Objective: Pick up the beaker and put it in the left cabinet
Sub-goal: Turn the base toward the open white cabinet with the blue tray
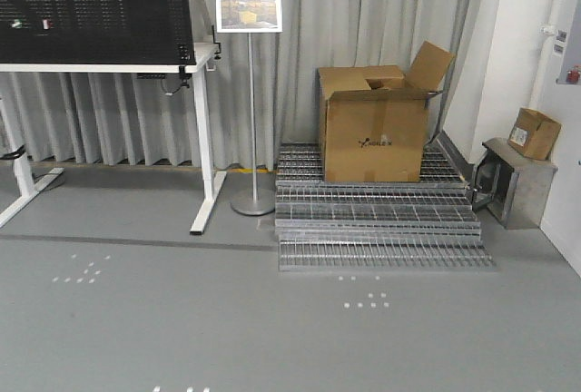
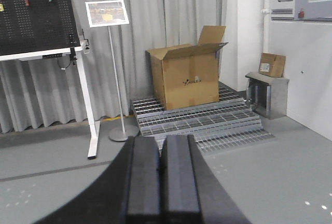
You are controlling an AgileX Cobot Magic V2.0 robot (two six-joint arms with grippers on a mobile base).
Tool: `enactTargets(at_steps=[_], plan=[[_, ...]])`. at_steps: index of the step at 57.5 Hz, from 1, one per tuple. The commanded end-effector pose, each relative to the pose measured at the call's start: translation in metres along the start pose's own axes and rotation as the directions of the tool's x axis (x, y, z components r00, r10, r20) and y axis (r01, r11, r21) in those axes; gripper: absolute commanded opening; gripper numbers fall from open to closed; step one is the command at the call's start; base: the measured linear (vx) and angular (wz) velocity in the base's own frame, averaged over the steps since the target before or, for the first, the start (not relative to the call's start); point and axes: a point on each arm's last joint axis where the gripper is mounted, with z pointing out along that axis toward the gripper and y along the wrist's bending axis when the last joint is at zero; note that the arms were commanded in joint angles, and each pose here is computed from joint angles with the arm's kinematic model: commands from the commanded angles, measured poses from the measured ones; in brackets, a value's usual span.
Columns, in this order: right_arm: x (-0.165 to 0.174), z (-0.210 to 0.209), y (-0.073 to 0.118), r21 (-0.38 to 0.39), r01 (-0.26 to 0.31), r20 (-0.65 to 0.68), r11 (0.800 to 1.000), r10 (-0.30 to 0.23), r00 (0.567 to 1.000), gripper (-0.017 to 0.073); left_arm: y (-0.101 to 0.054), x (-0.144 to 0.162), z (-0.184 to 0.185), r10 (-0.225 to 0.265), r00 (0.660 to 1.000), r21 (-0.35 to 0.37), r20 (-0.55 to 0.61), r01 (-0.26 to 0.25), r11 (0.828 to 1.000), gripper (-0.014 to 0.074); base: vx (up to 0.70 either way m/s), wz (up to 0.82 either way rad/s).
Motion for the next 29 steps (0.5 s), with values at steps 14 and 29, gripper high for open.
enactTargets(at_steps=[14,29], plan=[[-0.0150,-0.0019,0.0010,-0.017,0.026,0.089,1.000,-0.024,0.996,-0.0004,0.0003,-0.0032,-0.0014,-0.012,0.996,-0.004,0.087,0.012,1.000,0.0001,0.71,-0.11],[-0.0150,-0.0019,0.0010,-0.017,0.026,0.089,1.000,-0.024,0.996,-0.0004,0.0003,-0.0032,-0.0014,-0.012,0.996,-0.004,0.087,0.012,1.000,0.0001,0.68,-0.10]])
